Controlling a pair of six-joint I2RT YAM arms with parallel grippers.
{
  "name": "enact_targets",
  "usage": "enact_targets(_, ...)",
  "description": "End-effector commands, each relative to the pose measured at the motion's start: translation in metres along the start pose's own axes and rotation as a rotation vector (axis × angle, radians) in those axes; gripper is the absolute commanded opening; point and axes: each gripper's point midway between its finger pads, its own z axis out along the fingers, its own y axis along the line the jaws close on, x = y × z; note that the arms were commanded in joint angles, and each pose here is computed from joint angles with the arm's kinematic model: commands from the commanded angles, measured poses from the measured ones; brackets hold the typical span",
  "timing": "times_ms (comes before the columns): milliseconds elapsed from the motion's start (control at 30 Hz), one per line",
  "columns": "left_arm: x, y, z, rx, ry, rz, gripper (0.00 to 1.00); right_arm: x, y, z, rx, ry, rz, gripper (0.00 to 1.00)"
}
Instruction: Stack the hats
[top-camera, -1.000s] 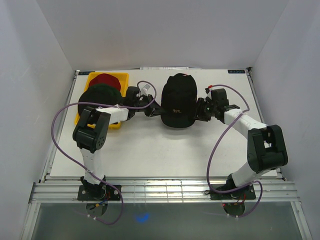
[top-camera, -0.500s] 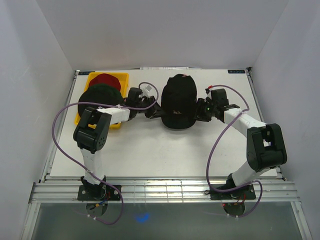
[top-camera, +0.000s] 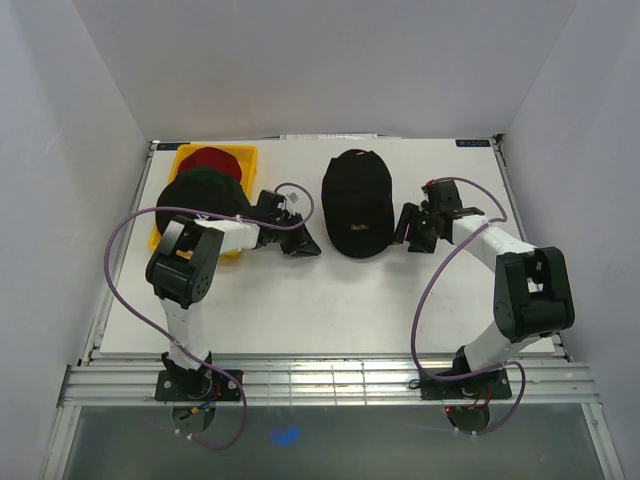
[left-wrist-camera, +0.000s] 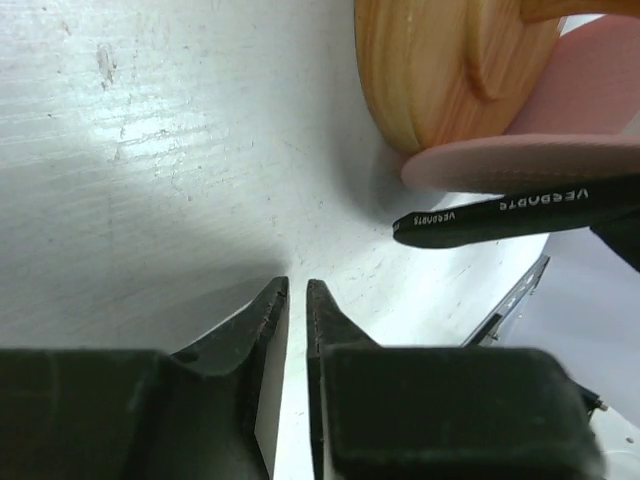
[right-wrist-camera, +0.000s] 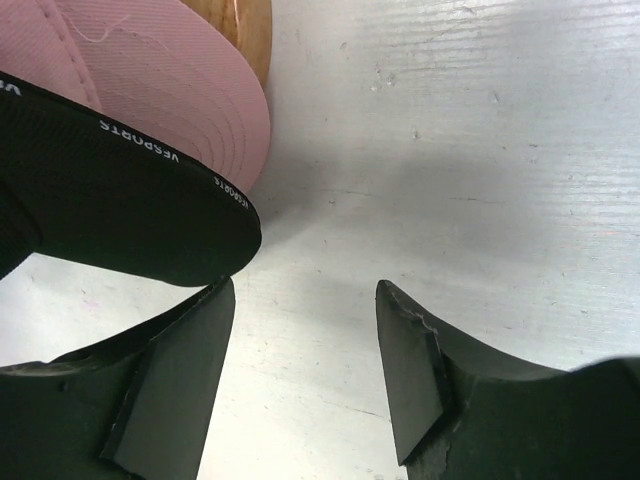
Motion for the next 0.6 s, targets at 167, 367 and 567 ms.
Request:
enact_targets(167,-0.031,-0.050,-0.047,0.021,-0.129,0.116,0.00,-0.046,0.029,-0.040,-0.050,-0.142,-0.054,0.62)
enact_targets(367,-0.067,-0.090,-0.084,0.000,-0.249,0.189,0.00,-0.092,0.063,-0.081,-0.111,-0.252,-0.092,0.63)
enact_targets(567,-0.095,-0.114,-0.105,-0.013,-0.350,0.227,0.00,-0.122,0.091,-0.105,-0.180,-0.310,-0.088,0.65)
